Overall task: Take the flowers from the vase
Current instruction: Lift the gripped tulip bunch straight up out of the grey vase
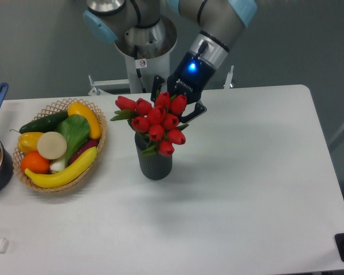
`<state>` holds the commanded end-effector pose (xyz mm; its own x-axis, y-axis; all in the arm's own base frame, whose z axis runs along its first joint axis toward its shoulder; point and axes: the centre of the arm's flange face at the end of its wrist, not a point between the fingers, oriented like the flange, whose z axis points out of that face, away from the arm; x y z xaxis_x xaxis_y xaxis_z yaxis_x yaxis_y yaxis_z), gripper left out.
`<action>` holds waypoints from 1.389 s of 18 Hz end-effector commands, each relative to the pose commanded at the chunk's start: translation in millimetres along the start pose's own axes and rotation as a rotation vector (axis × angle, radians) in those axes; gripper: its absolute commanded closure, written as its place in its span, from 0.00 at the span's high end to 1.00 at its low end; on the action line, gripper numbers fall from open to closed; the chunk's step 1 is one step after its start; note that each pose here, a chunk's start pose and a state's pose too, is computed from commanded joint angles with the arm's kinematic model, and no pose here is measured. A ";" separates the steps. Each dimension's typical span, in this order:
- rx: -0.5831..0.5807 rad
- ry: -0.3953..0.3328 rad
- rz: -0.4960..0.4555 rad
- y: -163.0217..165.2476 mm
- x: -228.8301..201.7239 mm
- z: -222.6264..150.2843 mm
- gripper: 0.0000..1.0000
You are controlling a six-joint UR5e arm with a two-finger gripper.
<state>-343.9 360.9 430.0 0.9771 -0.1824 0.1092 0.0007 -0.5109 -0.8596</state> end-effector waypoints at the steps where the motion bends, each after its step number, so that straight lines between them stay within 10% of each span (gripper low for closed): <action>1: 0.010 -0.002 -0.013 -2.9 -0.6 -2.5 0.42; 25: 0.223 -0.122 -0.134 -30.1 -9.4 -94.3 0.41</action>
<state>-373.2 298.8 501.9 0.9836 -0.0169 0.1798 0.1648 -0.3235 -0.9318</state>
